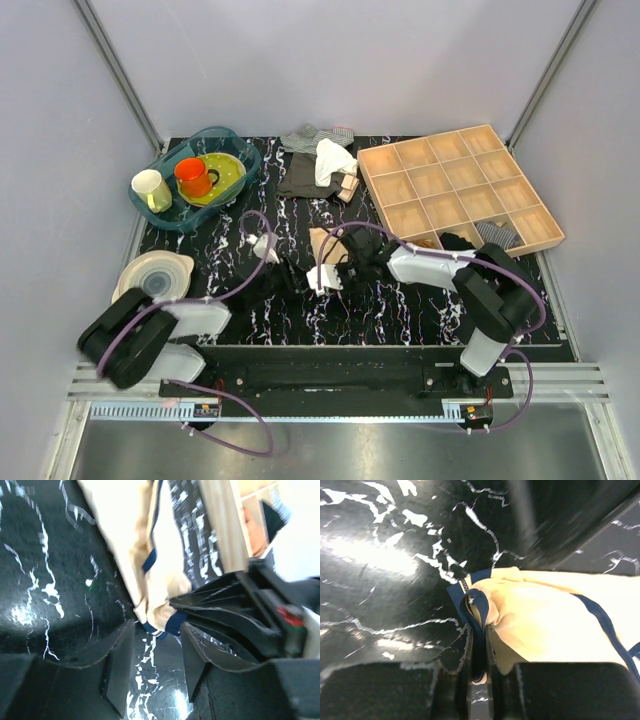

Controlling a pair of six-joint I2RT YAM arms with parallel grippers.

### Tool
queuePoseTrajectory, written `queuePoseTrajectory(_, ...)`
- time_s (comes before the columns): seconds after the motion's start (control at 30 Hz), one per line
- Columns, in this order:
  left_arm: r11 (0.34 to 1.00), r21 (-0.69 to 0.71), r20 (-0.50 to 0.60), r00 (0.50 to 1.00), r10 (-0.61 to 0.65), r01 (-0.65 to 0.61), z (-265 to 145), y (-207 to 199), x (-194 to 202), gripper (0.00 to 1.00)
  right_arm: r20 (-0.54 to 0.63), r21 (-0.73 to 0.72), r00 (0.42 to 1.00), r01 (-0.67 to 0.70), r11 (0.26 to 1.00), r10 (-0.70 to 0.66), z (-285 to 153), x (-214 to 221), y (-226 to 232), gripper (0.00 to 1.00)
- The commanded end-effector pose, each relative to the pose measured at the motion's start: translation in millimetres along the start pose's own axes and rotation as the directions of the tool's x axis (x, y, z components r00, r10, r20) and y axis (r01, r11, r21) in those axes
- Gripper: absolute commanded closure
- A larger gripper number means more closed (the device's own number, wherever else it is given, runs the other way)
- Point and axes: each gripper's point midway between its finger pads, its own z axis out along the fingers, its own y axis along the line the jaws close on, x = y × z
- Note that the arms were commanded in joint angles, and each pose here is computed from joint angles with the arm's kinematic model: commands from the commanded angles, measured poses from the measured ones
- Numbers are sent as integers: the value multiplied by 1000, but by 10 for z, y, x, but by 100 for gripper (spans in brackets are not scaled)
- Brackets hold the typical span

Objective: Roll the underwear
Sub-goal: Roll the underwear to the center of the board.

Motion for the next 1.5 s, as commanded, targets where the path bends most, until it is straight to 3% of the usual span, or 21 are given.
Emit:
queuePoseTrajectory(0.0, 970, -47, 155, 957, 245, -240, -299, -31, -340, 52, 24, -197, 986, -156, 968, 164, -188, -39, 279, 87)
queuePoseTrajectory(0.07, 937, -19, 228, 911, 344, -349, -482, -138, -436, 47, 20, -254, 973, -216, 943, 228, -303, -57, 272, 87)
queuePoseTrajectory(0.17, 926, 8, 330, 875, 354, -377, -682, -170, -495, 9, 43, -368, 953, -265, 892, 301, -396, -164, 337, 87)
queuePoseTrajectory(0.2, 933, 1, 367, 868, 335, -361, -719, -156, -544, 1, 51, -376, 953, -259, 890, 299, -429, -221, 256, 86)
queuePoseTrajectory(0.3, 908, 91, 409, 847, 341, -410, -817, -274, -487, 1, -2, -471, 941, -299, 830, 338, -422, -204, 317, 86)
queuePoseTrajectory(0.37, 836, 200, 395, 823, 408, -511, -855, -469, -337, 1, -58, -540, 921, -353, 764, 385, -407, -155, 420, 86)
queuePoseTrajectory(0.4, 807, 230, 385, 812, 438, -544, -843, -518, -282, 8, -58, -539, 921, -353, 765, 384, -411, -171, 328, 86)
queuePoseTrajectory(0.43, 748, 278, 360, 787, 501, -603, -838, -573, -160, 11, -103, -576, 908, -387, 719, 407, -394, -123, 412, 86)
queuePoseTrajectory(0.5, 695, 314, 329, 761, 559, -646, -781, -624, -44, 14, -123, -582, 899, -408, 703, 420, -399, -108, 325, 86)
queuePoseTrajectory(0.53, 650, 318, 333, 723, 606, -691, -762, -643, -8, 14, -168, -608, 882, -444, 658, 441, -386, -65, 400, 86)
queuePoseTrajectory(0.6, 584, 339, 328, 675, 661, -737, -709, -728, 106, 14, -177, -610, 871, -462, 644, 457, -391, -44, 332, 85)
queuePoseTrajectory(0.63, 527, 318, 343, 614, 711, -788, -668, -735, 121, 14, -203, -623, 859, -484, 615, 471, -384, -22, 374, 85)
queuePoseTrajectory(0.7, 444, 341, 340, 549, 764, -829, -604, -881, 213, 14, -207, -621, 853, -493, 609, 480, -379, -10, 344, 84)
queuePoseTrajectory(0.73, 383, 319, 316, 479, 819, -867, -511, -805, 262, 14, -225, -626, 842, -510, 590, 490, -366, 16, 366, 84)
queuePoseTrajectory(0.83, 281, 309, 253, 363, 897, -909, -305, -760, 337, 8, -243, -635, 835, -522, 570, 495, -347, 40, 380, 83)
queuePoseTrajectory(0.9, 232, 312, 236, 312, 920, -921, -212, -739, 372, 5, -247, -635, 833, -525, 566, 496, -330, 55, 373, 83)
queuePoseTrajectory(1.17, 134, 362, 161, 203, 966, -922, 171, -725, 553, 9, -251, -641, 825, -533, 552, 506, -331, 82, 376, 82)
queuePoseTrajectory(1.4, 122, 324, 84, 158, 984, -938, 348, -615, 551, 15, -247, -648, 822, -534, 543, 513, -347, 87, 374, 81)
queuePoseTrajectory(1.47, 131, 320, 43, 153, 987, -938, 384, -543, 562, 23, -241, -648, 822, -532, 545, 516, -349, 78, 359, 80)
